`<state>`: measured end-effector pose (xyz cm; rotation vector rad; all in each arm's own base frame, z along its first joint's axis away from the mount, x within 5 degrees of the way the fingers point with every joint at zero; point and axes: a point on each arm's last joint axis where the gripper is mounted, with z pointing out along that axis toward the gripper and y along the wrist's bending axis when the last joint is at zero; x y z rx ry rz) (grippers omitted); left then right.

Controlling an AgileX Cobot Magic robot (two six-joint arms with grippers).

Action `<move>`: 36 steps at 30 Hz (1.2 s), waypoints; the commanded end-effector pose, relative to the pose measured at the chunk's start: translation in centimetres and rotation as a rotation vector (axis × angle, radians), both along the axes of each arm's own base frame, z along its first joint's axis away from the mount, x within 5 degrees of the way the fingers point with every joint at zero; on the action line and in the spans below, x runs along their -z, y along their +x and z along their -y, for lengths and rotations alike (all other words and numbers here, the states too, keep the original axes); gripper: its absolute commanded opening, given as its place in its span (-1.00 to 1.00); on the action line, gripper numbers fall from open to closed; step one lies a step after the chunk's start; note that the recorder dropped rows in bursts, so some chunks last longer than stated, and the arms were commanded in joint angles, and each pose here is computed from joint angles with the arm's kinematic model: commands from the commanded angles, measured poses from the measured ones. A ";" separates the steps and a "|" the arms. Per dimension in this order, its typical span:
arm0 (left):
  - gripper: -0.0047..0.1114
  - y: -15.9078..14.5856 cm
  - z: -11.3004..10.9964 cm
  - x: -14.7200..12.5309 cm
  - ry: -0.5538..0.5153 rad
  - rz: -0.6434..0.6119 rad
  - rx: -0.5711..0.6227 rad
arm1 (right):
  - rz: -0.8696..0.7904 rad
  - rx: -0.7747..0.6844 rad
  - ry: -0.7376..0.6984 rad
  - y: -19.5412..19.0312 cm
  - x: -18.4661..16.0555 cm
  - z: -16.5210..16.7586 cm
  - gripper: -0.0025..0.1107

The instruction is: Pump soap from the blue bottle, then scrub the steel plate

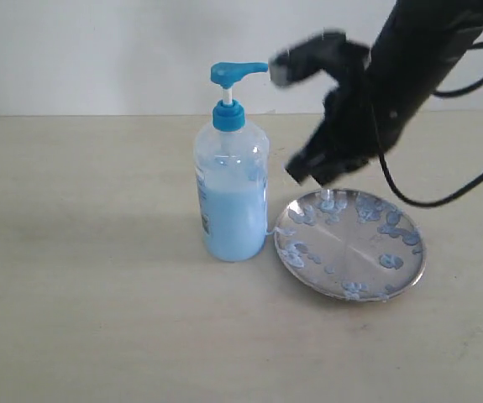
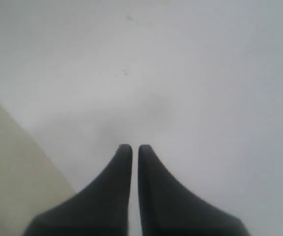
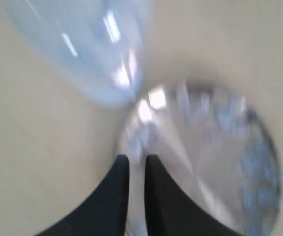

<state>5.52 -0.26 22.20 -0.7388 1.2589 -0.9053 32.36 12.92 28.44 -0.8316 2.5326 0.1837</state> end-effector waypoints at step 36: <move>-0.84 -0.1 -1.3 3.4 -0.177 -0.352 -0.146 | -0.022 0.484 -0.296 0.5 7.1 6.4 -0.96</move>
